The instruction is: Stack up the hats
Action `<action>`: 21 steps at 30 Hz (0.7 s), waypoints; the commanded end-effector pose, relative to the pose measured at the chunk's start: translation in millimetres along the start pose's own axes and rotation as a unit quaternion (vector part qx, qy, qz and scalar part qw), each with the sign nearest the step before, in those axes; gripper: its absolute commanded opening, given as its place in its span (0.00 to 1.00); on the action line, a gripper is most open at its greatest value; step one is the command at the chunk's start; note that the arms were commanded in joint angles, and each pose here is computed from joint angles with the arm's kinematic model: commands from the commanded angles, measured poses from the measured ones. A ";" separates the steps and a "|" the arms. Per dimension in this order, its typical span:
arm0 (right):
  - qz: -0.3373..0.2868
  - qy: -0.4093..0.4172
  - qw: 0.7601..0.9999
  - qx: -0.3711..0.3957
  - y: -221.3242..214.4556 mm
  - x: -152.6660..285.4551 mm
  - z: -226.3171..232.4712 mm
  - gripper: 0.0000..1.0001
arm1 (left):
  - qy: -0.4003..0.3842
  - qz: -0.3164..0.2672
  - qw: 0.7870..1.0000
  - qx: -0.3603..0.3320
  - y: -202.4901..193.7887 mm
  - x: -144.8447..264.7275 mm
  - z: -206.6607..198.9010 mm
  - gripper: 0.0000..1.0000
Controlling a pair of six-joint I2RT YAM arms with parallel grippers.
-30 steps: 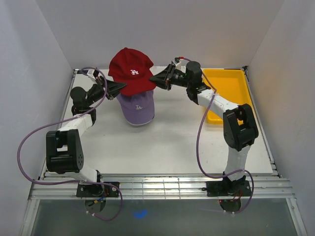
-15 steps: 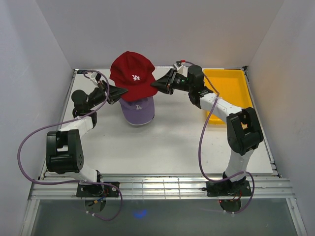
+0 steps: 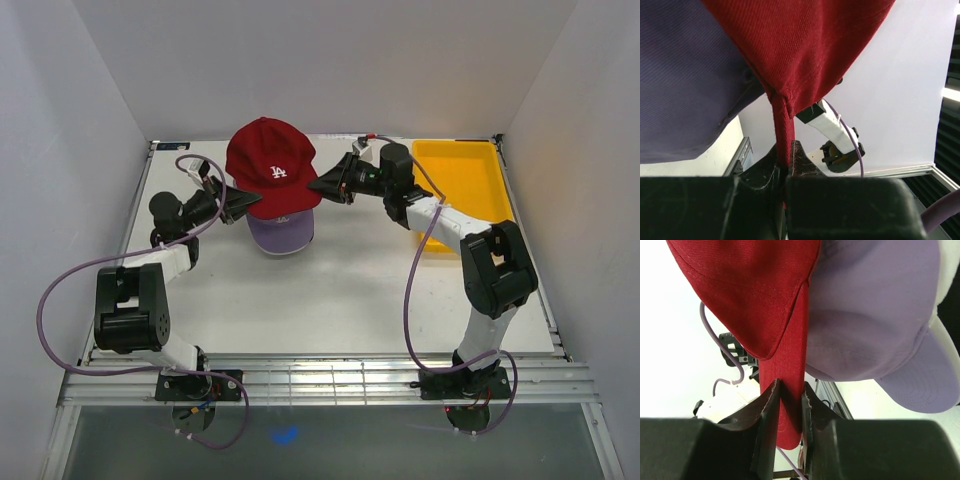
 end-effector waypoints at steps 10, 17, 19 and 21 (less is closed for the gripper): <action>0.055 -0.008 0.998 0.035 -36.0 2.1 -17.4 0.08 | -0.003 0.000 1.000 -0.023 -8.0 10.7 5.1 0.00; 0.062 -0.026 0.998 0.022 -46.1 2.1 -37.7 0.08 | 0.012 -0.006 1.000 -0.007 -8.7 14.7 21.3 0.00; 0.062 -0.028 0.997 0.019 -47.9 1.9 -41.7 0.08 | 0.016 -0.007 1.000 -0.003 -9.3 16.1 25.6 0.00; 0.065 -0.034 0.997 0.012 -51.7 2.0 -48.8 0.08 | 0.022 -0.008 1.000 0.002 -10.3 17.8 31.7 0.00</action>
Point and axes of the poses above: each gripper's point midway between its finger pads, its own x axis back along the fingers, its own z axis along the line the jaws close on, y = z × x, the point moved 8 cm from there along x, back along the fingers, and after that the axes turned 11 degrees about x, right-handed, at the moved point
